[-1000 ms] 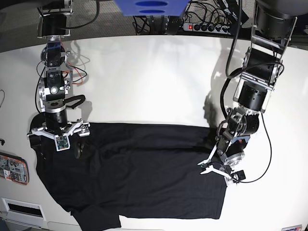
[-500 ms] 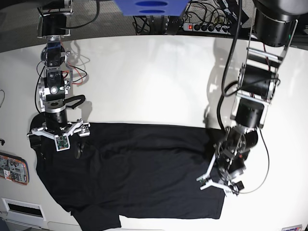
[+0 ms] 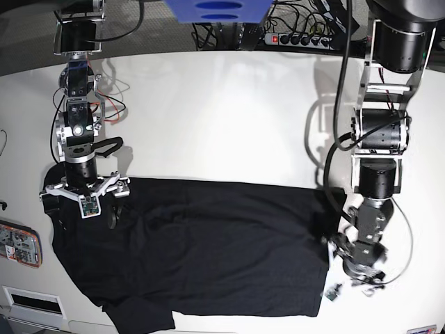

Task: Fold the T-shirt properly
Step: 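Regrasp the folded edge with the left gripper beside the right gripper's level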

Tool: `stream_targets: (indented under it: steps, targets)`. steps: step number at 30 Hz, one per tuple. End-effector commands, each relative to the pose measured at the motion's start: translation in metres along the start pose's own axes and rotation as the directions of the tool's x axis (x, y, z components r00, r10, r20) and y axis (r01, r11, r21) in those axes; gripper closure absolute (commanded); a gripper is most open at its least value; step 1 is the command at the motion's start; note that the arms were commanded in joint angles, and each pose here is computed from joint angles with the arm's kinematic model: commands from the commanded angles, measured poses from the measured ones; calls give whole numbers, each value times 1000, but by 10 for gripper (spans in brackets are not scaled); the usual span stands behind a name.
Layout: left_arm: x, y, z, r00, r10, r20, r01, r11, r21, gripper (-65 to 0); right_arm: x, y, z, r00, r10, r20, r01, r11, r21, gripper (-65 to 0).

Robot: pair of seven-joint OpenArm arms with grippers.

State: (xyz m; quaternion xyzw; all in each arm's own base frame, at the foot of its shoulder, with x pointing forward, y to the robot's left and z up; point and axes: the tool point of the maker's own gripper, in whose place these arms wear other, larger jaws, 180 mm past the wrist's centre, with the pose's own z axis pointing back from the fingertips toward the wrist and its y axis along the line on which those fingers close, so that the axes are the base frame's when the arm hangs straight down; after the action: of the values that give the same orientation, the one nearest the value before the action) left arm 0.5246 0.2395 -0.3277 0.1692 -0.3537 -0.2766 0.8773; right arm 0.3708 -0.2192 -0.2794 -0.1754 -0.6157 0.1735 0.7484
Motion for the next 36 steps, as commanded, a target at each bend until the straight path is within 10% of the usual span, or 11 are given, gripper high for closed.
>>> stream_targets:
  steps: [1, 5, 10, 36]
  targets:
    - [35, 21, 15, 993, 70, 98, -74, 997, 36, -542, 17, -10, -2, 998, -2, 58, 3, 1000, -24, -617]
    - [26, 10, 47, 940, 285, 185, -290, 957, -4, -542, 18, -3, -5, 974, -217, 69, 216, 976, 21, -617]
    - [26, -27, 81, 921, 297, 251, -298, 954, -37, -542, -40, 10, -10, 897, -436, -73, 438, 899, 26, -617]
    - [-29, -126, 36, 891, 400, 216, -354, 908, -225, -542, -115, 9, -64, 824, -498, -269, 497, 864, -79, -617]
